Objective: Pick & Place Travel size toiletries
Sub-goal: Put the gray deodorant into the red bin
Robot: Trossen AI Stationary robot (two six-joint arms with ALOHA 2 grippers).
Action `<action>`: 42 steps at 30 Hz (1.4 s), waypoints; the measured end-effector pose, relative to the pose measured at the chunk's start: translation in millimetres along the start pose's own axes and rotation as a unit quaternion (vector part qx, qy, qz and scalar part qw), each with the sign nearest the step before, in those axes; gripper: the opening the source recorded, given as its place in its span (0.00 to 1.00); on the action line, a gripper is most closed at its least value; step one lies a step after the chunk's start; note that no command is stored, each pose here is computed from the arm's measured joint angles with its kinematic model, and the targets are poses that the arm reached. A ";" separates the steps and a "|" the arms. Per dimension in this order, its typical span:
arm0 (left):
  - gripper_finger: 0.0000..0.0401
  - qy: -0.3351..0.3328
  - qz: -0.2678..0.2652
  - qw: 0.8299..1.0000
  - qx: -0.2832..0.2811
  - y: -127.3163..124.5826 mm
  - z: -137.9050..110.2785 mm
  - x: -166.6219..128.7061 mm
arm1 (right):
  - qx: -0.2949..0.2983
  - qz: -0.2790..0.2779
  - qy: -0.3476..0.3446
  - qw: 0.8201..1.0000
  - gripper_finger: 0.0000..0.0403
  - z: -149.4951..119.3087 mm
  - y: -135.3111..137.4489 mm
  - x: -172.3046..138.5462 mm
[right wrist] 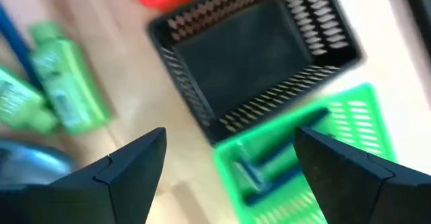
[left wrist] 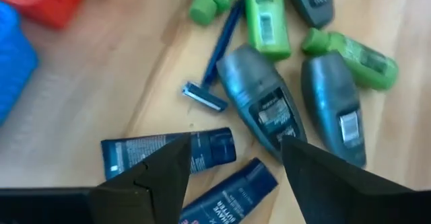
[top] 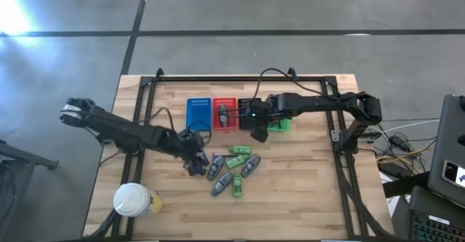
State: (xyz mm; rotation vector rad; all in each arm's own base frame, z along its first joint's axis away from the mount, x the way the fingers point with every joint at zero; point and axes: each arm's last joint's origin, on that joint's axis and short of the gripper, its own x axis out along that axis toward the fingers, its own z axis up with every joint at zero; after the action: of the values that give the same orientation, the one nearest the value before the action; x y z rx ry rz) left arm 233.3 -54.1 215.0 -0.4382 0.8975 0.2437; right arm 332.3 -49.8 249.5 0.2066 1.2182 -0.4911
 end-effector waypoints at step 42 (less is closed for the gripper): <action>0.50 0.036 0.121 0.986 -0.110 -62.5 14.3 68.0 | 0.042 -0.004 -0.136 0.990 0.79 -115.4 -43.1 -35.1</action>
State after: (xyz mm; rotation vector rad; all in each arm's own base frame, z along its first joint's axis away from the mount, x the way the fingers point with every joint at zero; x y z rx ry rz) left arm 308.4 -101.2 185.2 -0.5449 1.0007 0.5560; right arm 205.5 -31.7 247.3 0.1993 0.9338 -0.5583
